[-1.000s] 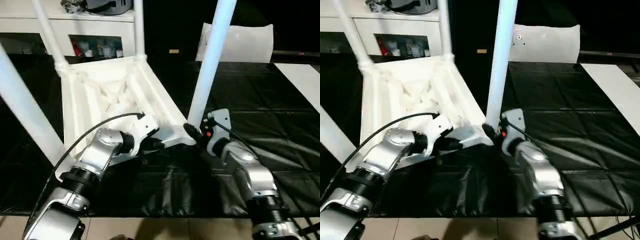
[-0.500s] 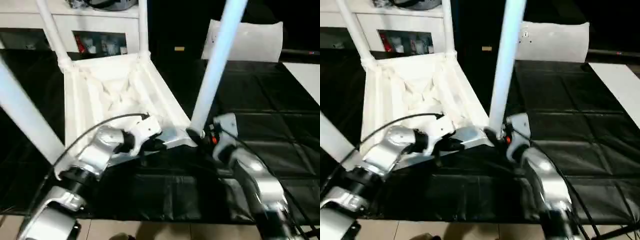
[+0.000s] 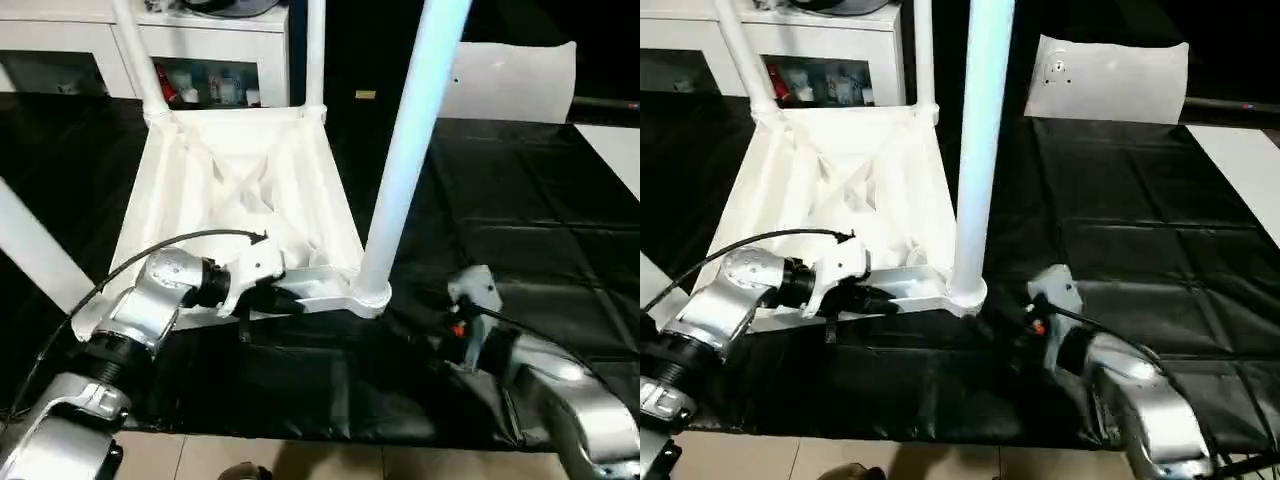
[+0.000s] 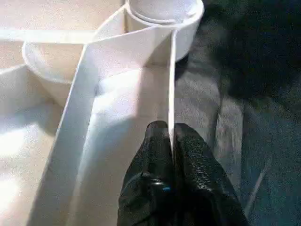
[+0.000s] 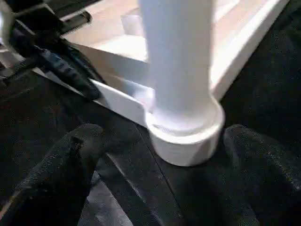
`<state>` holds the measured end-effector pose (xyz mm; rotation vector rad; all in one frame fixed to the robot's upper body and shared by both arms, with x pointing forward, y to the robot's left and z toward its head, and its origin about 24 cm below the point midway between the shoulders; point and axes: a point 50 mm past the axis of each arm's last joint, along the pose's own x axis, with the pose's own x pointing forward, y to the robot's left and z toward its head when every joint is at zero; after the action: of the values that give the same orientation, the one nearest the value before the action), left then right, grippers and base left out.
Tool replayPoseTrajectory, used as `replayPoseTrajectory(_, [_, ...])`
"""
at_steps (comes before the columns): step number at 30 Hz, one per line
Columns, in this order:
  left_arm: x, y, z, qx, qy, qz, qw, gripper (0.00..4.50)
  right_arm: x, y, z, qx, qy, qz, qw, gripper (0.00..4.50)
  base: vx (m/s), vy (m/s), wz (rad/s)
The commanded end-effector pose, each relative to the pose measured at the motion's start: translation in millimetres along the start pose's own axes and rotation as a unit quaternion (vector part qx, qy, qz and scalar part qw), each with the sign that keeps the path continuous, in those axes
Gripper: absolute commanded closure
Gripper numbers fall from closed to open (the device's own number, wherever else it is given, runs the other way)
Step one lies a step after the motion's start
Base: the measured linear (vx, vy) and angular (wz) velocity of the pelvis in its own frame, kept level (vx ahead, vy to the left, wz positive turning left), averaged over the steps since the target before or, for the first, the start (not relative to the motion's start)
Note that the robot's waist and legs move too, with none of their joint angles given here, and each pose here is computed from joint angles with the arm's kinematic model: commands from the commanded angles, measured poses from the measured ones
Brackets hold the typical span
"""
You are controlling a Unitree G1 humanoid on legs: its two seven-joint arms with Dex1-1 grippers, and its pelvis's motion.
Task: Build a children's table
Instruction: Rotate leg to tighten
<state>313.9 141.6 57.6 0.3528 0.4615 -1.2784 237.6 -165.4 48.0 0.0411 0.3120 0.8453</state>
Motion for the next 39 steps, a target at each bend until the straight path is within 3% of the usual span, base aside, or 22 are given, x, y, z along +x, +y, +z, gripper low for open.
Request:
replayPoseTrajectory(1, [3,3.2,18.5,0.002,-0.034,0.022,0.999,3.94,-1.5,2.4,1.2,-0.002,-0.001,0.005,1.000,0.00,0.000,0.000,0.00])
replayPoseTrajectory(7, [20,1.7,21.5,0.009,-0.015,0.027,0.999,3.39,0.6,4.2,2.2,-0.002,-0.002,0.007,1.000,0.00,0.000,0.000,0.00])
replayPoseTrajectory(14, [22,3.2,16.5,0.017,0.025,0.033,0.999,2.78,0.3,3.6,2.0,-0.007,-0.002,0.001,1.000,0.00,0.000,0.000,0.00])
replayPoseTrajectory(22, [24,-2.1,11.1,-0.005,0.029,0.003,1.000,2.78,2.1,1.1,0.3,-0.013,0.002,-0.012,1.000,0.00,0.000,0.000,0.00])
replayPoseTrajectory(23, [24,-2.1,10.9,-0.004,0.030,0.002,1.000,3.05,2.3,0.7,0.4,-0.013,0.002,-0.013,1.000,0.00,0.000,0.000,0.00])
replayPoseTrajectory(26, [24,-0.6,9.5,0.009,0.047,0.006,0.999,3.05,3.6,-0.8,1.9,-0.020,0.000,-0.018,1.000,0.00,0.000,0.000,0.00])
replayPoseTrajectory(36, [25,3.0,10.5,0.043,0.059,0.011,0.997,3.92,1.3,-5.5,5.9,-0.031,-0.005,-0.033,0.999,0.00,0.000,0.000,0.00])
replayPoseTrajectory(39, [27,1.6,11.7,0.070,0.058,-0.001,0.996,4.15,-0.2,-1.2,7.1,-0.035,-0.008,-0.016,0.999,0.00,0.000,0.000,0.00])
